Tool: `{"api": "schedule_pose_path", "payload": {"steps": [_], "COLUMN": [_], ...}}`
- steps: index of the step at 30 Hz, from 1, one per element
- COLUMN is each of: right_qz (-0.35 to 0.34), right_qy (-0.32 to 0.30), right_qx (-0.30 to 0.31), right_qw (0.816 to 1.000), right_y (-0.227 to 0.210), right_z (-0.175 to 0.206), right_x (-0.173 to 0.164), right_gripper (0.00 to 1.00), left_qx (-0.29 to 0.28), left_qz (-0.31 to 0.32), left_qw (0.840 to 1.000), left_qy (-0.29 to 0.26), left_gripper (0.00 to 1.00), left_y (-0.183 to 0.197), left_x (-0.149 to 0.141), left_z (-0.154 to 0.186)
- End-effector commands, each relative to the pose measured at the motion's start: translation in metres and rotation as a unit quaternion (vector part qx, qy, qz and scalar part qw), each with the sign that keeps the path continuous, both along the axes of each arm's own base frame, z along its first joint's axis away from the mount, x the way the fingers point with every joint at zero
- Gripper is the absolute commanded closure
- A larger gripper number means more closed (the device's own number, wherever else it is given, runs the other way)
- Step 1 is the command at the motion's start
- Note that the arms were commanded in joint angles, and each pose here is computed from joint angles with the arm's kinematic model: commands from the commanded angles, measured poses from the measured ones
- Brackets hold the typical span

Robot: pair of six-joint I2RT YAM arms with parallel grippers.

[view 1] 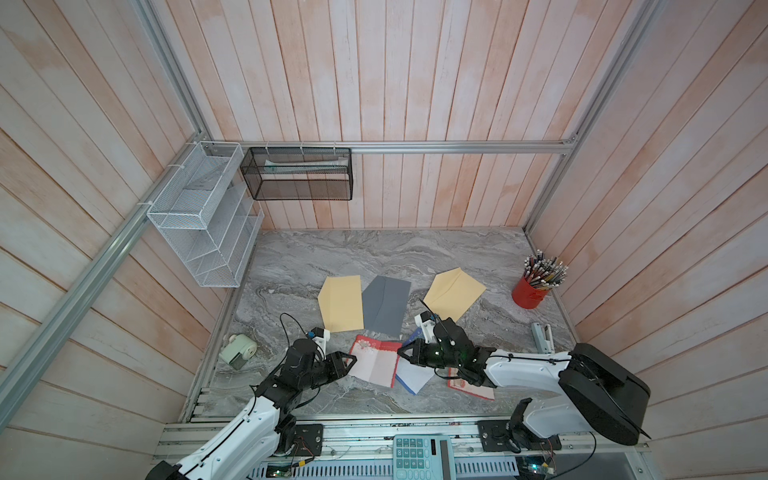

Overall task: Fold the letter paper in half and place it into the envelope
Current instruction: Pick up the letter paper from the center of the board, then place the letter paper at the center of the board.

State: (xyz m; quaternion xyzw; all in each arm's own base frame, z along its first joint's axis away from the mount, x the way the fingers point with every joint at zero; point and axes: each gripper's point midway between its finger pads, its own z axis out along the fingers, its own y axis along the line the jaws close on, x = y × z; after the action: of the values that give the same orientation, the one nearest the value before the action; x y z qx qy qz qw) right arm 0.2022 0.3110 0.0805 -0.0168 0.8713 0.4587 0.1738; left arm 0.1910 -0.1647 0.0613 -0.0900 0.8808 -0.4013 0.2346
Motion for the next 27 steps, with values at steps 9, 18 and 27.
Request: {"api": "schedule_pose_path", "payload": {"steps": [9,18,27], "right_qz": [0.118,0.07,0.059], "right_qy": [-0.042,-0.097,-0.127], "right_qx": [-0.084,-0.155,-0.139], "right_qw": [0.989,0.981,0.98], "right_y": [0.018,0.008,0.021], "right_z": [-0.028,-0.008,0.027], "right_x": [0.043,0.084,0.064], "right_gripper": [0.99,0.59,0.65], "left_qx": [0.023,0.062,0.079], "left_qz": [0.035,0.077,0.079], "left_qw": [0.998,0.995,0.994], "left_qy": [-0.045,-0.034,-0.02], "left_gripper": [0.48,0.48,0.48], "left_y": [0.013,0.036,0.043], "left_x": [0.033,0.043,0.052], "left_z": [0.036,0.032,0.025]}}
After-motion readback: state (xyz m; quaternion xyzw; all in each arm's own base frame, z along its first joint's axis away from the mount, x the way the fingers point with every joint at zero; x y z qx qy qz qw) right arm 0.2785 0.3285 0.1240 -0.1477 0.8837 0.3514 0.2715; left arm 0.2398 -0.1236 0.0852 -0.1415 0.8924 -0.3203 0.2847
